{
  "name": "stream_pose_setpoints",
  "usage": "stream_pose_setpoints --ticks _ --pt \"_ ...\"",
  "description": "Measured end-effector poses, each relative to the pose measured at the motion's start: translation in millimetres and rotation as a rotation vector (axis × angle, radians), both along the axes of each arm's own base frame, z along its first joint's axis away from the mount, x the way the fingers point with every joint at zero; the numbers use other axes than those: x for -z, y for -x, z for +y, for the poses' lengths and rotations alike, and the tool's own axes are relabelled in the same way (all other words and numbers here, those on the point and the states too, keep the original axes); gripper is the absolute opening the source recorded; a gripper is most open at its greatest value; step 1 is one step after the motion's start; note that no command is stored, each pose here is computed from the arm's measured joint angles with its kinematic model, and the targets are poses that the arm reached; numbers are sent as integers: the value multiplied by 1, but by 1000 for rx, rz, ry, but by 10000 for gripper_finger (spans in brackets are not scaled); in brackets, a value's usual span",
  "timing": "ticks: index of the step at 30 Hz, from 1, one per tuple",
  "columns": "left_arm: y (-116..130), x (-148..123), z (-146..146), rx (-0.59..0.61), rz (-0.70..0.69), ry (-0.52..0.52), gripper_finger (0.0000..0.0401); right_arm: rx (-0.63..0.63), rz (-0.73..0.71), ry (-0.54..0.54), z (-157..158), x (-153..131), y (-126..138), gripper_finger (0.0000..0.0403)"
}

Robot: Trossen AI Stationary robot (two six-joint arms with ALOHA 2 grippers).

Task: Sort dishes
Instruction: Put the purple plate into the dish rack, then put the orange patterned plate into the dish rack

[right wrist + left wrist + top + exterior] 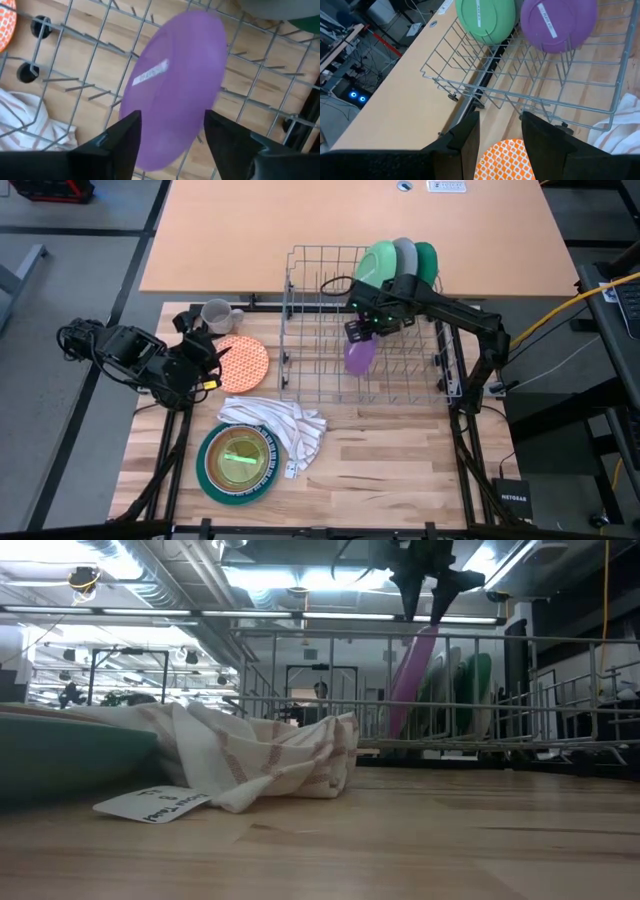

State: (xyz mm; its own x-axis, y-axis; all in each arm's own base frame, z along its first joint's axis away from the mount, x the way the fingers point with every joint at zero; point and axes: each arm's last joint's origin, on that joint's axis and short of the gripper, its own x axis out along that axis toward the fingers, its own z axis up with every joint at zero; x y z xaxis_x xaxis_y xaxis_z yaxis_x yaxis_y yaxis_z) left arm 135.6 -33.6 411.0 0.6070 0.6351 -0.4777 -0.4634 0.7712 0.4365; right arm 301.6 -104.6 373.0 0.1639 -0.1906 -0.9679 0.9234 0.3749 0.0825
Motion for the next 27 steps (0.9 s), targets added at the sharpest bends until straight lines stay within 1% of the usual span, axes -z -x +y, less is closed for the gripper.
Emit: stream_pose_setpoints --ticks 3,8,12,17,21,24,27 --pt "0 0 0 -2 -3 3 137 -20 -5 -31 1 0 0 222" --pt "1 1 0 -6 6 2 137 -154 40 -33 3 0 3 222" --pt "3 2 1 -24 4 14 137 -178 23 23 3 -11 8 223" --pt "4 7 2 -73 -19 52 137 -217 -26 135 5 -37 20 223" --pt "0 30 0 -100 33 54 137 -290 -50 210 9 -54 34 223" --pt "-5 56 -3 -111 105 59 137 -415 -44 258 12 -63 42 223" --pt "-10 85 -6 -114 160 48 137 -541 -13 293 13 -65 45 223"
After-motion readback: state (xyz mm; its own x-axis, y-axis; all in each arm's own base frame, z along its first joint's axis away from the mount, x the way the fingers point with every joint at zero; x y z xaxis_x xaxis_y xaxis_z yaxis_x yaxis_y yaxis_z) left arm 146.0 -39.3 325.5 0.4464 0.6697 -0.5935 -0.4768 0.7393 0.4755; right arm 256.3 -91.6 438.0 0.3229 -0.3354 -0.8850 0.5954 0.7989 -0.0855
